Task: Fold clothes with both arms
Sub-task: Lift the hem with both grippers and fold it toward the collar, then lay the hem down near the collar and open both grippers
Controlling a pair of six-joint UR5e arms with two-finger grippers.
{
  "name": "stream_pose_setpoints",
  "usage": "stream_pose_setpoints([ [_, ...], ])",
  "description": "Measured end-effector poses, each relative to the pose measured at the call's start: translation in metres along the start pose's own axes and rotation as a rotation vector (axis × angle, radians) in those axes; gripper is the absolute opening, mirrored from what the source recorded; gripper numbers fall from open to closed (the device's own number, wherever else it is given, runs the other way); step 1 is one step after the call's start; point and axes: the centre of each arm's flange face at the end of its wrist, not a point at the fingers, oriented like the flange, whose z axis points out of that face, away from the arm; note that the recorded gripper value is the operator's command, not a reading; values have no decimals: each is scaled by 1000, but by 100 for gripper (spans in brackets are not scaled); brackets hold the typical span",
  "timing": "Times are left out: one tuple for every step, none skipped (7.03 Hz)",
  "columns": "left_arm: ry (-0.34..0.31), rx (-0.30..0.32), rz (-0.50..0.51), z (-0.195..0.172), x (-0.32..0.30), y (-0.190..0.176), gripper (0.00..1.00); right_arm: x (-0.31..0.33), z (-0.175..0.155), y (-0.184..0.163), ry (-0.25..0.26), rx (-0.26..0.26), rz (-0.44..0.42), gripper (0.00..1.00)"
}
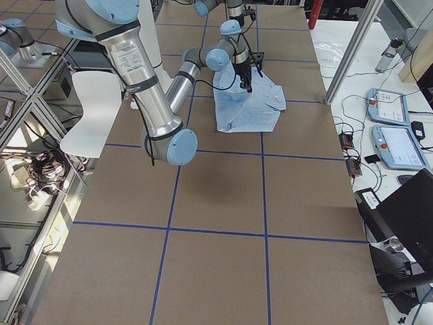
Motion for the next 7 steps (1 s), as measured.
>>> stream_pose_setpoints([
  [-12,19,-1,36,0,-14,0,2,29,-9,23,0,-1,0],
  [-20,32,6,71,-3,-26,0,6,59,-13,47,-6,-1,0],
  [-25,46,35,97,-10,-37,0,11,89,-17,65,-11,0,0],
  [-36,57,79,111,-20,-46,0,16,109,-19,76,-15,1,0],
  [-49,66,116,115,-29,-56,0,20,119,-20,79,-15,0,0],
  [-60,76,140,114,-38,-67,0,22,120,-24,77,-11,-4,0],
  [-66,83,146,113,-44,-74,0,25,119,-28,76,-8,-8,0],
])
